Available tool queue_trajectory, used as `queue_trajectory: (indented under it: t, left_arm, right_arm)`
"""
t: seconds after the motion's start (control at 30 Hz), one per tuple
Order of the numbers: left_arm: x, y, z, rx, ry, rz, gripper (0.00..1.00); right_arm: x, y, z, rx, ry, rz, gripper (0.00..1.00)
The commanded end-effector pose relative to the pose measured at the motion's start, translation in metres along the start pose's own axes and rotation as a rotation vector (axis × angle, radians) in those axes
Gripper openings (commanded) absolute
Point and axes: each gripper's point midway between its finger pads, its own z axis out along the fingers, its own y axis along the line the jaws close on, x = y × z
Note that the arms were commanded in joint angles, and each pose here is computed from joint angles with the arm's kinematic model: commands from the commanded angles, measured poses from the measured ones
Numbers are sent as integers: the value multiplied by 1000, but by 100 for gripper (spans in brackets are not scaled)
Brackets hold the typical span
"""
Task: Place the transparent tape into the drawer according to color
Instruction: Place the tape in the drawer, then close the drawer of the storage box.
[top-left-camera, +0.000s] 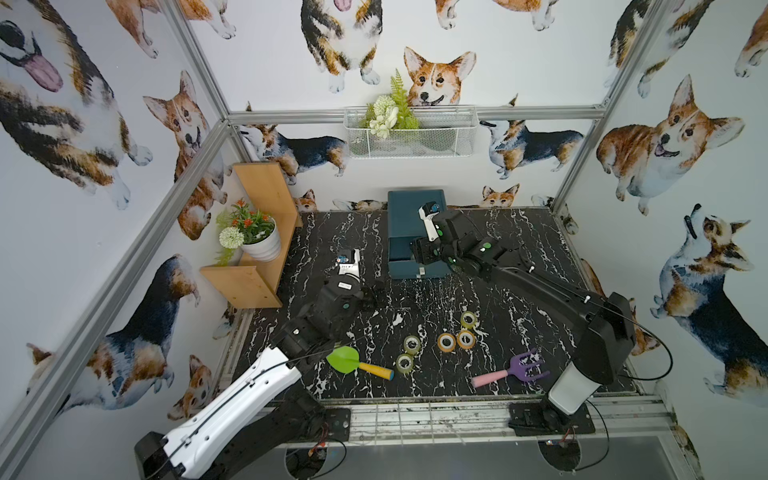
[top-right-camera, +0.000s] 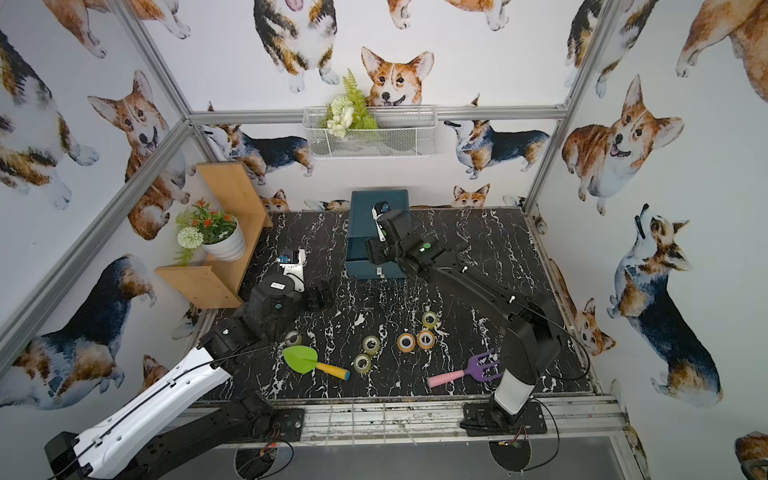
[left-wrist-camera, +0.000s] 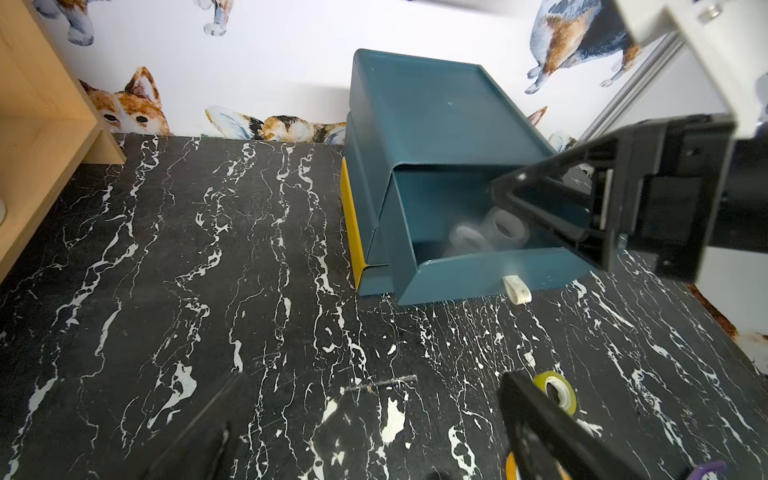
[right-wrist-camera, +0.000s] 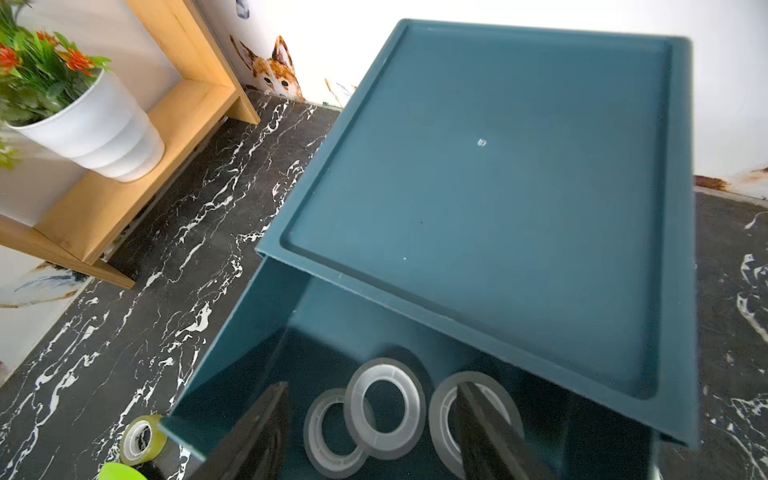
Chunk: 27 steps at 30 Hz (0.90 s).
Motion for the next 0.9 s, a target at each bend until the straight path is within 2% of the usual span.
queue_trajectory:
  t: [0.0,0.1,0.37,0.53,0.73,0.87]
  left_arm:
    - [-7,-3,-1,10,-13,6,99]
    - [-14,-9,-1,25,-9,9,99]
    - [-19,-8,-3,16,-10,15,100]
    - [-19,-3,-4,-7,-16,20,99]
    - [-22,1,-3,-30,-23,18,99]
    - [-56,-4,6,-14,-28,4,100]
  right_arm:
    - [-18,4,-24,-31,-69,9,66]
    - [-13,9,-46,-90,-90,49,58]
    - [61,28,-81,-285,-37,169,45]
    - [102,38,-63,-311,28,190,41]
    - [89,35,-42,-302,-62,254,38]
    - [89,35,-30,-287,-51,267,39]
